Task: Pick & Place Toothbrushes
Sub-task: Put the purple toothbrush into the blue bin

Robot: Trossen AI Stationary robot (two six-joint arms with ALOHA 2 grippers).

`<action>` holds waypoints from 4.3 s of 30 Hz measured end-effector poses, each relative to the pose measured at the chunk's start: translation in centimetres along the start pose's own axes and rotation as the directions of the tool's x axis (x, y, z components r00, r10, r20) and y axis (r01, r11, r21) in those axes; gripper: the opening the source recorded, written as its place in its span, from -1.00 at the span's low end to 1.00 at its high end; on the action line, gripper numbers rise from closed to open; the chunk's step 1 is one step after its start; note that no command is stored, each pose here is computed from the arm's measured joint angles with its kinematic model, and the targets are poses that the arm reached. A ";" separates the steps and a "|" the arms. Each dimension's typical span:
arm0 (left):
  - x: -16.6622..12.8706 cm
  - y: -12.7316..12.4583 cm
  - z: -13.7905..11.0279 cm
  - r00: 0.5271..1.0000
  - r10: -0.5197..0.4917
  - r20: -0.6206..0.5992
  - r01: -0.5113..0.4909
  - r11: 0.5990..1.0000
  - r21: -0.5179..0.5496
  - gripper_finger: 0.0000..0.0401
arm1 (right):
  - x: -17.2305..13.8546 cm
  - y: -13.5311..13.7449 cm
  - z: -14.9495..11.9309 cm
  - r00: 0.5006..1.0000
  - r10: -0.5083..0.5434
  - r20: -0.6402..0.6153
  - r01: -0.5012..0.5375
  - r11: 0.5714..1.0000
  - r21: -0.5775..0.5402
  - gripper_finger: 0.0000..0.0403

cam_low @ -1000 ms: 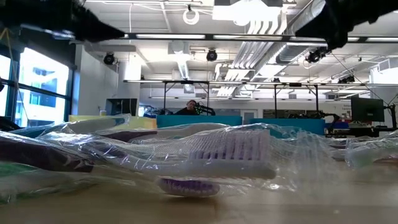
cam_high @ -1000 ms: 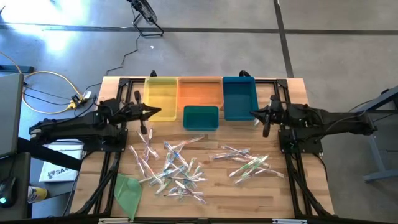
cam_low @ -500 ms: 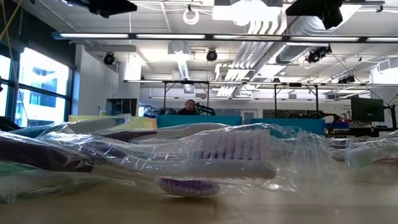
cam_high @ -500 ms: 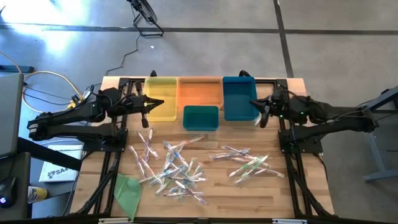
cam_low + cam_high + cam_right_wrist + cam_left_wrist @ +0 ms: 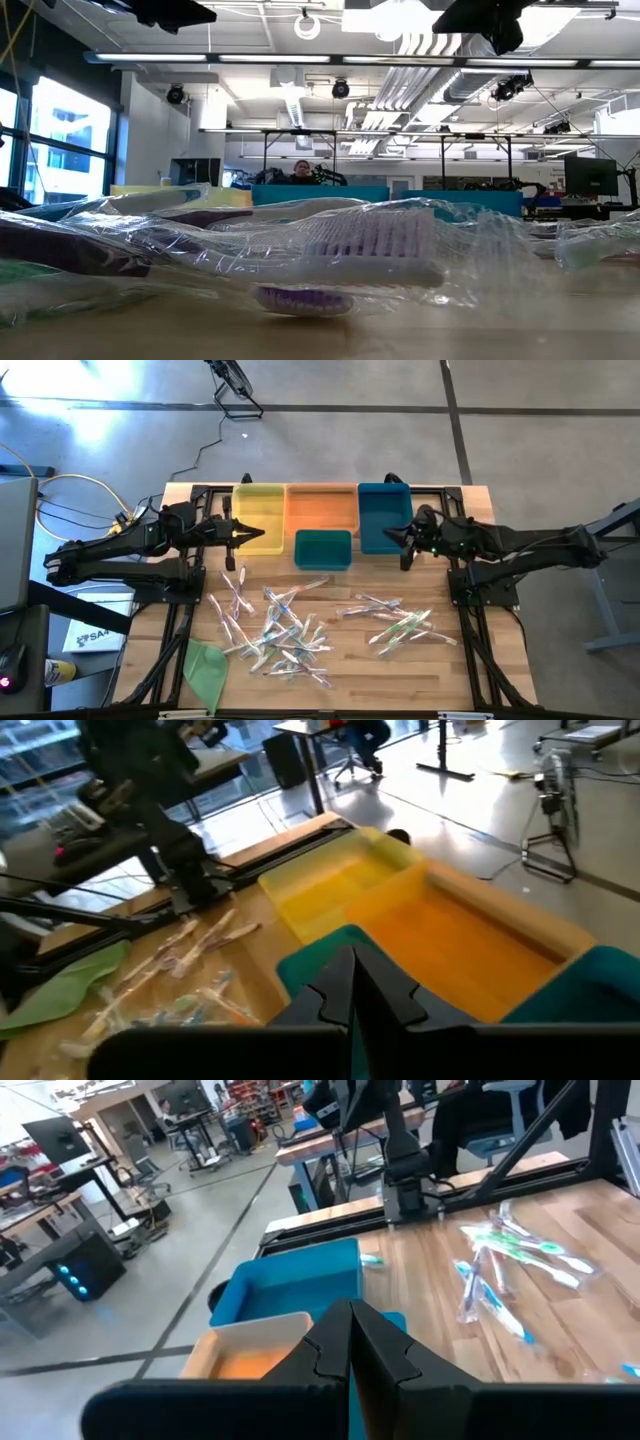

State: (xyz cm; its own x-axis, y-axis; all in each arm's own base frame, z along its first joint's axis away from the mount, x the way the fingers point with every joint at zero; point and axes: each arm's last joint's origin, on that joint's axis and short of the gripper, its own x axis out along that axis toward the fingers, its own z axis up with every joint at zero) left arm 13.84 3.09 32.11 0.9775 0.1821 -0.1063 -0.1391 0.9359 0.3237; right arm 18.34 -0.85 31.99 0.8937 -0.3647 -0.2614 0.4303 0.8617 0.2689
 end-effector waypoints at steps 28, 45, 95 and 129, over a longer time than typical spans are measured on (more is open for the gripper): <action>0.0 0.0 0.0 1.000 0.003 0.006 -0.002 0.999 -0.053 -1.00 | 0.2 0.5 1.3 0.990 0.011 0.139 -0.026 0.994 0.108 -0.99; 0.0 -0.2 -0.5 0.999 -0.014 -0.046 0.011 0.998 -0.056 -1.00 | 0.3 -0.3 -0.6 0.995 -0.091 -0.031 0.096 0.946 0.308 -0.99; 0.0 -0.1 -0.5 0.999 -0.013 -0.046 0.010 0.998 -0.056 -1.00 | 4.1 5.9 -5.5 0.665 0.006 -0.747 -0.178 0.973 -0.150 -0.39; 0.0 -0.4 -1.3 0.991 -0.042 -0.127 0.035 0.998 -0.061 -1.00 | 10.5 4.0 -14.6 0.474 -0.167 -0.865 -0.167 0.947 -0.274 -0.30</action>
State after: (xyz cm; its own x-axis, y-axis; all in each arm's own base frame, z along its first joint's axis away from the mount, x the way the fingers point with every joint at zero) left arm 13.67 3.06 30.80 0.9544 0.1792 -0.2388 -0.1145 0.9584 0.2614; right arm 27.61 3.95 16.75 0.2421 -0.0116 -0.9702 0.2234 0.9737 0.0441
